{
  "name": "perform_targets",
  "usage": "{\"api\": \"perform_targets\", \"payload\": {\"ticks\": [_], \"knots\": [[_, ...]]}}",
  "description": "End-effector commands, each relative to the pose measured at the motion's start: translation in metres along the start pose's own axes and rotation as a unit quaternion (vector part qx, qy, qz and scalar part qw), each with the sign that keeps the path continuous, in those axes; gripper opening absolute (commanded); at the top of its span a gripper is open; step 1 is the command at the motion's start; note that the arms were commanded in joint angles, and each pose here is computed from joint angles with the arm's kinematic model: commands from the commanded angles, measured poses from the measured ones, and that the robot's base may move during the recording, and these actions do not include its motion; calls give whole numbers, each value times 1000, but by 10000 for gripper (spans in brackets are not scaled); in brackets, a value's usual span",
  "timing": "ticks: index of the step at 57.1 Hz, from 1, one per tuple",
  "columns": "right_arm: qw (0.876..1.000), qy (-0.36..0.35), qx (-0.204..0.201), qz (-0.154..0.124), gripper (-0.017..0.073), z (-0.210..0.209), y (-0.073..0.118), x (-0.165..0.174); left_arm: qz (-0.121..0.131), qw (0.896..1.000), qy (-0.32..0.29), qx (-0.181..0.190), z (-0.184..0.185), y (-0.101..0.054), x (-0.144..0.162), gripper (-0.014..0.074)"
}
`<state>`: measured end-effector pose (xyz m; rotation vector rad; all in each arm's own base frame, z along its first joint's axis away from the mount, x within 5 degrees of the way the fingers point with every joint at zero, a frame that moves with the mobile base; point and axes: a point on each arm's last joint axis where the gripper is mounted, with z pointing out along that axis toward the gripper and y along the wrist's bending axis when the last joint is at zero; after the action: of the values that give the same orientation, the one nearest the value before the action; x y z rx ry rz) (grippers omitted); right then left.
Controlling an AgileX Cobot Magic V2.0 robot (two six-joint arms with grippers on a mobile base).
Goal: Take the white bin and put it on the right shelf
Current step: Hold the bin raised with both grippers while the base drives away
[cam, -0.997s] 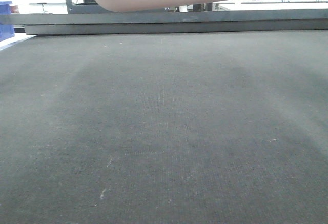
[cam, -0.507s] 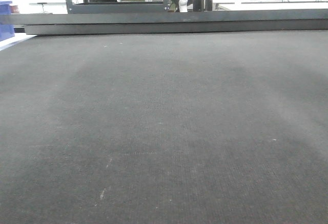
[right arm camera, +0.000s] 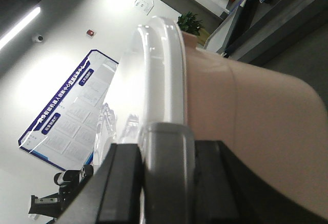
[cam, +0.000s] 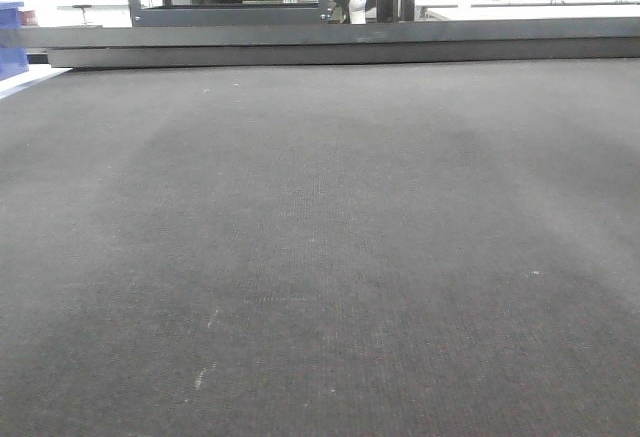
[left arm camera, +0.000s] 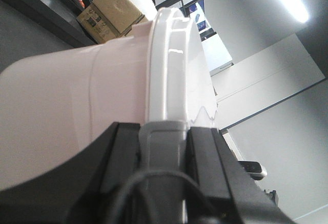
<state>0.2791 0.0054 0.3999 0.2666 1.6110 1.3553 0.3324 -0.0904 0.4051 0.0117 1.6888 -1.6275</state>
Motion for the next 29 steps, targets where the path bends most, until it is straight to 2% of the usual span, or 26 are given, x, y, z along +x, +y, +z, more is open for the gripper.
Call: {"api": "perform_targets", "payload": {"ticks": [1, 29], "knots": [[981, 91, -172, -9, 69, -4, 54, 20, 20, 979, 90, 183, 1, -65, 23, -126], [981, 91, -172, -9, 69, -4, 54, 20, 20, 979, 90, 183, 1, -65, 23, -126]]}}
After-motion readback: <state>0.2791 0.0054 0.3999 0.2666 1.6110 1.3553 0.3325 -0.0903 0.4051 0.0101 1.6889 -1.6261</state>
